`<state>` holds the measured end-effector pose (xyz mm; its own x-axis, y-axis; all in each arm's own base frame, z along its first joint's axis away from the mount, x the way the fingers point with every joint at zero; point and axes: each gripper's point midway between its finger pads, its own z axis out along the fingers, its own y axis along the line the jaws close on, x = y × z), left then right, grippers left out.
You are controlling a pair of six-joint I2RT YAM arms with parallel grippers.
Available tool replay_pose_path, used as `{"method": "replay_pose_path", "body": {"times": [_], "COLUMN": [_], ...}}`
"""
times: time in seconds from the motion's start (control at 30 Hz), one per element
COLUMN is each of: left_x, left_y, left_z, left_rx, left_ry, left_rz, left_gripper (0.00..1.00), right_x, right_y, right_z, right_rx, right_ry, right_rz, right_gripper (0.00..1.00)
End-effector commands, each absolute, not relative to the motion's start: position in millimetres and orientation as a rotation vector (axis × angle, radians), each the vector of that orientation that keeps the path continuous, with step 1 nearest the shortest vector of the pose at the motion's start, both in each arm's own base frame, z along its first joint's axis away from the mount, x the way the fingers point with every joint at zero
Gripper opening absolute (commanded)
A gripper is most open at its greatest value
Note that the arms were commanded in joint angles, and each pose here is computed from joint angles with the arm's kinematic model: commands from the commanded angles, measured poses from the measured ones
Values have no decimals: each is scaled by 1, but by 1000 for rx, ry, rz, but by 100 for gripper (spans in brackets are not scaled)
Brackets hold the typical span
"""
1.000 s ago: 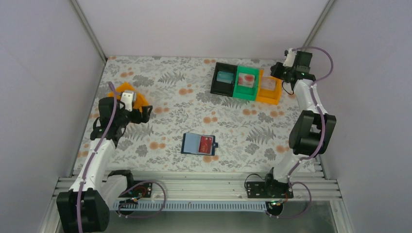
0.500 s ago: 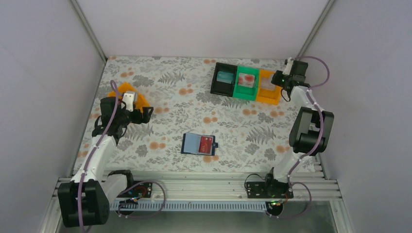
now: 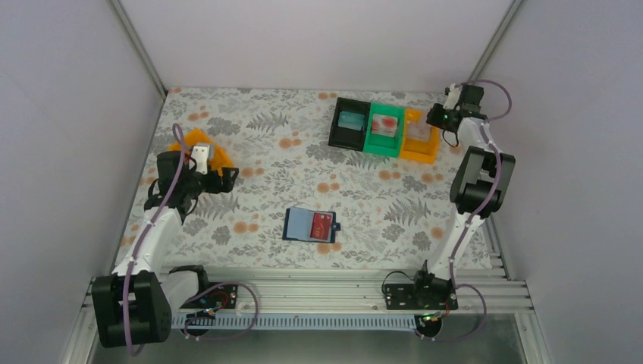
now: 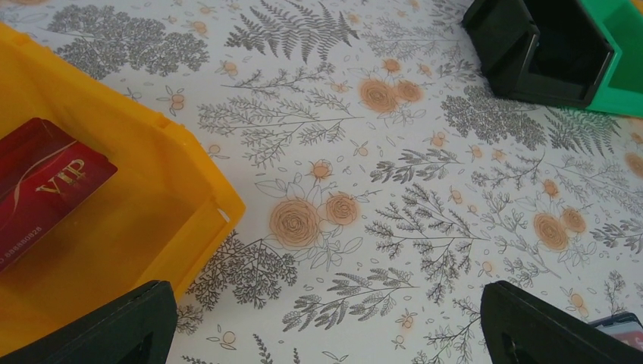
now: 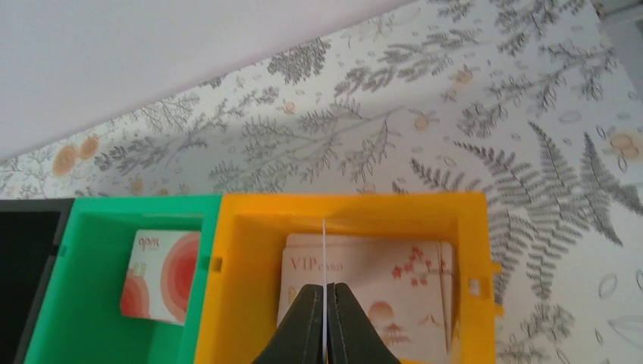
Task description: Take the credit cards out of the card holder
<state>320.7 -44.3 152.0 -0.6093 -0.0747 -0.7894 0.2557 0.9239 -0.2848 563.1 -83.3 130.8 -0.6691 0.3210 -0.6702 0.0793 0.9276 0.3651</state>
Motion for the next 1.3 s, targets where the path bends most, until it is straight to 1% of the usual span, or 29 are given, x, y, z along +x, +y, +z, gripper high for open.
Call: {"method": "replay_pose_path", "body": {"times": [0.0, 0.17, 0.3, 0.47, 0.7, 0.77, 0.87, 0.97, 1.03, 1.17, 1.27], "left_x": [323, 324, 324, 324, 324, 323, 323, 323, 323, 322, 322], "left_y": [-44, -43, -42, -42, -42, -42, -42, -42, -42, -43, -44], "left_z": [150, 149, 147, 145, 145, 145, 144, 145, 146, 147, 148], "left_rx": [123, 124, 117, 113, 113, 112, 111, 109, 110, 112, 113], "left_ry": [2172, 2178, 2184, 2187, 2187, 2190, 2190, 2187, 2185, 2182, 2179], "left_rz": [-484, -480, -481, -480, -484, -484, -487, -491, -492, -498, -503], "left_gripper": [100, 100, 100, 100, 100, 100, 100, 100, 100, 100, 100], "right_x": [570, 576, 580, 583, 589, 590, 593, 598, 603, 611, 612], "right_y": [-79, -69, -68, -54, -58, -61, -65, -70, -75, -81, -83], "right_z": [126, 125, 111, 125, 104, 99, 100, 103, 107, 122, 136], "right_rx": [333, 372, 403, 327, 329, 336, 325, 323, 327, 320, 311], "right_ry": [2356, 2352, 2422, 2376, 2409, 2420, 2411, 2398, 2387, 2358, 2334], "right_rz": [495, 632, 688, 802, 775, 748, 721, 684, 643, 589, 540], "right_gripper": [4, 4, 4, 4, 5, 9, 20, 25, 33, 39, 46]}}
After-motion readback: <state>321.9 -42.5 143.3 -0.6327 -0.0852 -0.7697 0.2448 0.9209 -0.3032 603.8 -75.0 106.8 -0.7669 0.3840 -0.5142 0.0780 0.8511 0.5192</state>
